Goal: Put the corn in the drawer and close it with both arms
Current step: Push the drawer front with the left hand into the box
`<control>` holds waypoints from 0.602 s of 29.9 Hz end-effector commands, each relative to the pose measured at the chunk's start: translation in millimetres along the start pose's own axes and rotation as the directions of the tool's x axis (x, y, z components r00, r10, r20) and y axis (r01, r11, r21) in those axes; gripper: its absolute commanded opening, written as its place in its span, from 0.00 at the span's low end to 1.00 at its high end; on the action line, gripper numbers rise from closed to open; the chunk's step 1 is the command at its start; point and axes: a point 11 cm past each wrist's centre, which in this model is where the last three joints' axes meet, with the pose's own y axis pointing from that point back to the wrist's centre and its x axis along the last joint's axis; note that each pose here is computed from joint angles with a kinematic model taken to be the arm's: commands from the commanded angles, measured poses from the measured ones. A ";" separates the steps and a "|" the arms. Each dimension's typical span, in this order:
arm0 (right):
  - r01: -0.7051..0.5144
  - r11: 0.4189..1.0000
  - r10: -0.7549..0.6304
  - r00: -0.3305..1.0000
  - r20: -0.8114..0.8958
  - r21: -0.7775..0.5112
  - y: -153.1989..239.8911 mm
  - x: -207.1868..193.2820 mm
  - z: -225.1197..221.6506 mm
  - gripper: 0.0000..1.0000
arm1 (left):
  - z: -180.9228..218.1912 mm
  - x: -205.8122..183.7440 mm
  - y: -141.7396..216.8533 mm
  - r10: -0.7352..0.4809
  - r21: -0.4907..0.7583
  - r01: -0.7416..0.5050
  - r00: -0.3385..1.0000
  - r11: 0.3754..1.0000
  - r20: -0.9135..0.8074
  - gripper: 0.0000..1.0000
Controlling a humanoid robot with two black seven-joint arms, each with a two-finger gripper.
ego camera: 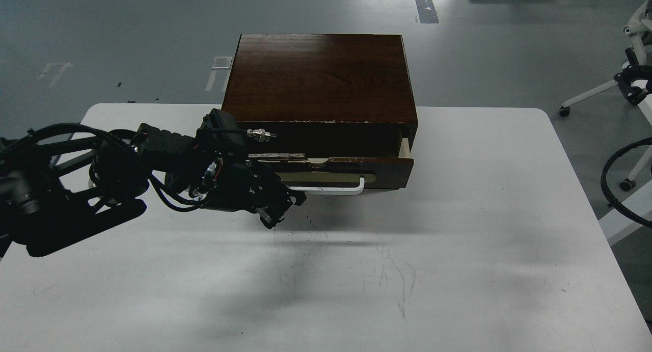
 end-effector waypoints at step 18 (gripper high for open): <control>-0.017 1.000 0.017 1.000 -0.011 0.012 0.5 5.1 -6.3 1.00 | -31.0 14.3 -11.5 0.019 0.057 -0.015 0.997 0.998 -0.069 0.00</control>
